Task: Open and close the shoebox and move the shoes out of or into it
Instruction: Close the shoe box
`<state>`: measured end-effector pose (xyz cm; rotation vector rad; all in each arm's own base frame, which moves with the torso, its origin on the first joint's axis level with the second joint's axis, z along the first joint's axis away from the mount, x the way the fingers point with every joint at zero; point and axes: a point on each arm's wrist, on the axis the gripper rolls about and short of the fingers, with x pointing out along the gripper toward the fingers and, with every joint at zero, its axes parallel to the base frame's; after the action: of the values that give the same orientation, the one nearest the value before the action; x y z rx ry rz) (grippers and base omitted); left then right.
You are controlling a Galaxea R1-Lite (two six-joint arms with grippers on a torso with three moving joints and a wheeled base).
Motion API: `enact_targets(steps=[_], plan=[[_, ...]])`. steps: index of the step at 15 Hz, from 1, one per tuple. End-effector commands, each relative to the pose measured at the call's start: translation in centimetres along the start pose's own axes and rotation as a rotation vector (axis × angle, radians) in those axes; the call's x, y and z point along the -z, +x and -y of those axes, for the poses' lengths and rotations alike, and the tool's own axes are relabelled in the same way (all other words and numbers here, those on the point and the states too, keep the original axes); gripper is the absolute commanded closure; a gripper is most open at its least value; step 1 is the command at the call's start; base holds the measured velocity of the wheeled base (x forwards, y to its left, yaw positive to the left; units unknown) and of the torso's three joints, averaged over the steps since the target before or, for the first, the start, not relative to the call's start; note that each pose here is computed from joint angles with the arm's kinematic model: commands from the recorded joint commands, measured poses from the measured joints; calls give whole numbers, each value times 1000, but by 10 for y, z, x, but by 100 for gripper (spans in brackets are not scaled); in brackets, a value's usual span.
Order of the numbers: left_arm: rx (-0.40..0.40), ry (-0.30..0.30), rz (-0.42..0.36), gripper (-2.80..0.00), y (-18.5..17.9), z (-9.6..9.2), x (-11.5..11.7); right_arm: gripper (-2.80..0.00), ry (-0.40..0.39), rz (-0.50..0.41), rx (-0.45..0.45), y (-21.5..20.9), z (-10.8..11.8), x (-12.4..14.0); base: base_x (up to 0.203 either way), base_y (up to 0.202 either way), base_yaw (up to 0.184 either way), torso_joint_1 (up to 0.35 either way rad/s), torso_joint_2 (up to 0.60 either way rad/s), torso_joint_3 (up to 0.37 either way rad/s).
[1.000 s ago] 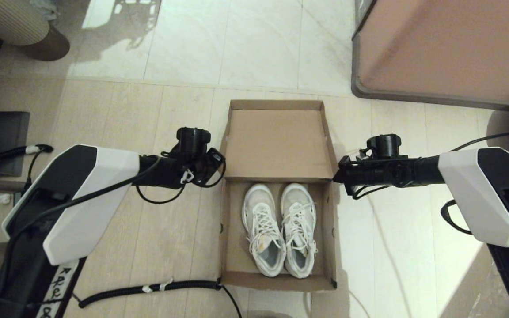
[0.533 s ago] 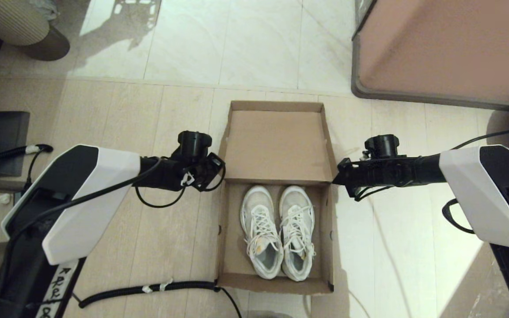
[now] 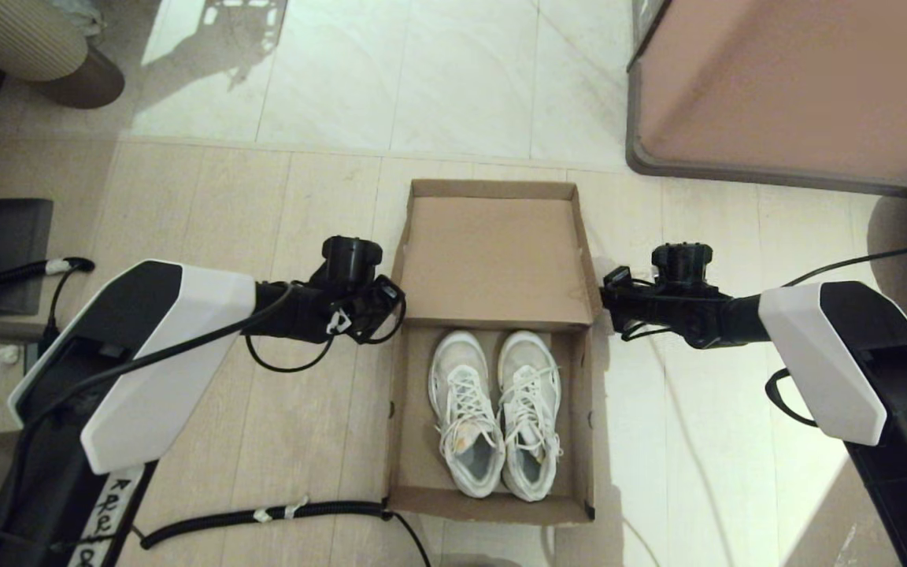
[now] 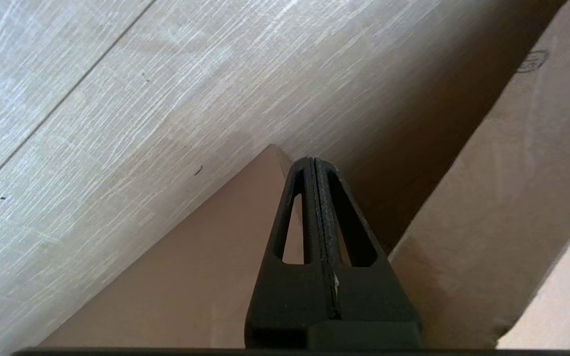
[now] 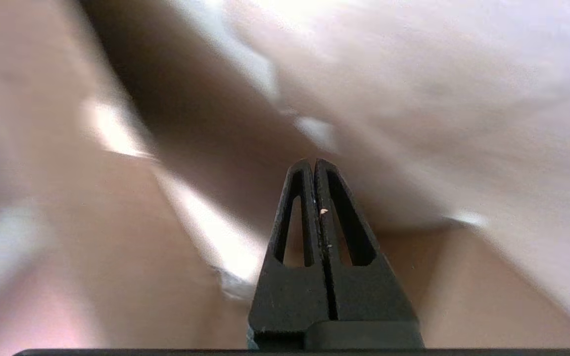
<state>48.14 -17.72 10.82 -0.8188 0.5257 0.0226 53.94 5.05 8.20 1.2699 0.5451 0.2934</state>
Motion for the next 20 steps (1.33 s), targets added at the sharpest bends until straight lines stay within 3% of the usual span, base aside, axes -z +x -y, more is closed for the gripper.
enact_targets(steps=[1,4,10,14,20], plan=[[0,-2,-4,0,0,1,3,0,57,17,-77,0,-5,-3,0,0,0,0,0,0],[-17,5,-22,0,1,0,7,0,87,-81,-141,0,-10,-3,0,0,0,0,0,0],[-17,14,-39,0,0,3,15,0,348,-253,-314,-10,2,-28,0,0,0,0,0,0],[-13,17,-43,0,0,5,18,0,327,-351,-327,-17,-3,-34,0,0,0,0,0,0],[-22,18,-48,0,0,3,20,0,280,-424,-355,-22,-17,-31,0,0,0,0,0,0]])
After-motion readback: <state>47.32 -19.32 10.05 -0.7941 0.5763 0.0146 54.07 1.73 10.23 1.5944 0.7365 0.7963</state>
